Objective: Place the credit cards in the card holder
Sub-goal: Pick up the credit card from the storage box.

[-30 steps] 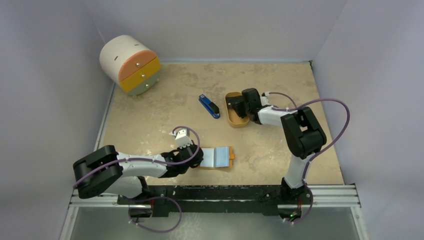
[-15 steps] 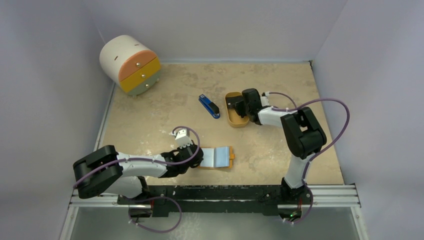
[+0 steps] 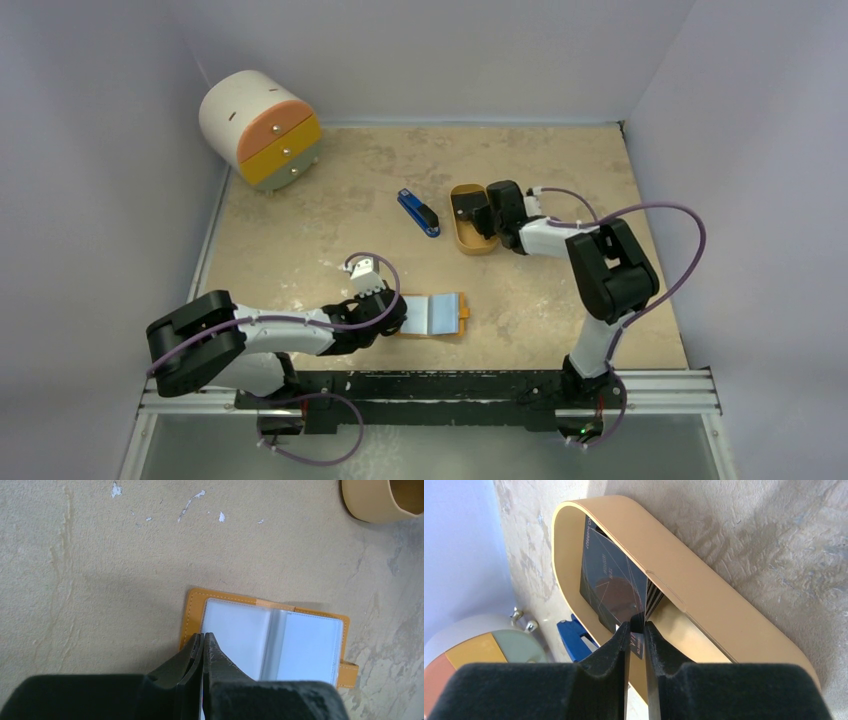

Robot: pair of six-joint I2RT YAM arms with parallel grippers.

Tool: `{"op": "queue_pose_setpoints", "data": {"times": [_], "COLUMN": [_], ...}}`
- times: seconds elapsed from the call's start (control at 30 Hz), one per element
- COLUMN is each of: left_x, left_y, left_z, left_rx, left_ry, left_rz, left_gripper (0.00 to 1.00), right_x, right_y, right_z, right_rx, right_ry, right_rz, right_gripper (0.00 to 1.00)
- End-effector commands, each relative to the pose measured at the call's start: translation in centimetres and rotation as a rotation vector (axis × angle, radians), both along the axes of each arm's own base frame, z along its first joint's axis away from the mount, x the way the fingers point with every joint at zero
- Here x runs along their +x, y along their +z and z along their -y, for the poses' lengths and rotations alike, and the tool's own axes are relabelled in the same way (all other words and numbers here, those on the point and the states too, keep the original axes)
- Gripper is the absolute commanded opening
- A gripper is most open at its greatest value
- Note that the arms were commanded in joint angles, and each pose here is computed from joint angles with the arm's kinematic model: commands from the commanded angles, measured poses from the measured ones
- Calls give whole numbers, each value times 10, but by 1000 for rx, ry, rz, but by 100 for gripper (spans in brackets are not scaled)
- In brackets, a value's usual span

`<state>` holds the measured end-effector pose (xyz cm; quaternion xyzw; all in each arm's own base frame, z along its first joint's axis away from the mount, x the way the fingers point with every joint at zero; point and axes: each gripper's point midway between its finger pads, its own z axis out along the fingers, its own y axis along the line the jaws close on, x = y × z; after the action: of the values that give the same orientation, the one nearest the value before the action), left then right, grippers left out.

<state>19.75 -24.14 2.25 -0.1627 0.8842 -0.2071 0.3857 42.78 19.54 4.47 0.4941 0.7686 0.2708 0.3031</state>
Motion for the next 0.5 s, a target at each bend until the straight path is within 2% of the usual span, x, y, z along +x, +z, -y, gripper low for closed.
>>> {"op": "queue_pose_setpoints", "data": {"times": [0.0,0.47], "left_x": [1,2], "left_y": [-2,-1], "left_z": [0,1], "left_rx": [22,22], "left_ry": [-2,-1], "left_rz": [-3,0], "left_gripper": [0,0], "right_x": [-2,0], "right_y": [7,25], "right_z": [8,13], "right_rx": [-21,-47], "right_ry": [-18,-15], "right_rz": [19,67], "right_gripper": [16,2]}}
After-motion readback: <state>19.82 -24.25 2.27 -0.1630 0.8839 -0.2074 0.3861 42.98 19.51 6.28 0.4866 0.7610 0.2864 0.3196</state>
